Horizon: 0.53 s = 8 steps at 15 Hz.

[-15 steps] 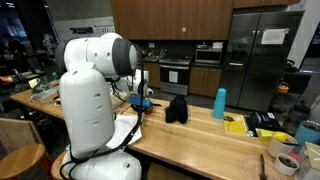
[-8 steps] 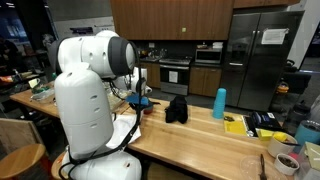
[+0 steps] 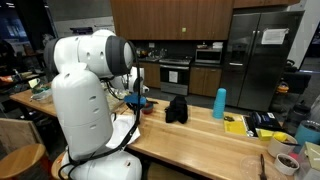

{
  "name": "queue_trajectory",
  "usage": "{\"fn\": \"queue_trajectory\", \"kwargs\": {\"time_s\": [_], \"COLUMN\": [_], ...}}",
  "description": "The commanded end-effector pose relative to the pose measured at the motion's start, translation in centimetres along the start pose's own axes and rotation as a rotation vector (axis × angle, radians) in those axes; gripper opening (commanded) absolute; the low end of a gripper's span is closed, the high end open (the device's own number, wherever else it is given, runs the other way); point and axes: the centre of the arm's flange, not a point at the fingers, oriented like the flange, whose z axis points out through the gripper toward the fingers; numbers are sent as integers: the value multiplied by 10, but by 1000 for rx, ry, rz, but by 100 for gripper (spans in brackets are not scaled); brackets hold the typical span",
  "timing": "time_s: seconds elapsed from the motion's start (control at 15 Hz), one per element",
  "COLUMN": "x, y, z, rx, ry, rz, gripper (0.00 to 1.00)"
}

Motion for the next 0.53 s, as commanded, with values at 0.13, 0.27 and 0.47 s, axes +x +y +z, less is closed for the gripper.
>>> {"fn": "queue_trajectory", "kwargs": {"time_s": [0.13, 0.27, 0.47], "x": [-18, -22, -26], "y": [-28, -36, -48], "z": [-14, -16, -16], "rx": [5, 3, -2], "ry": [-4, -11, -21], "rz": [-63, -86, -110], "gripper": [0, 0, 0]}}
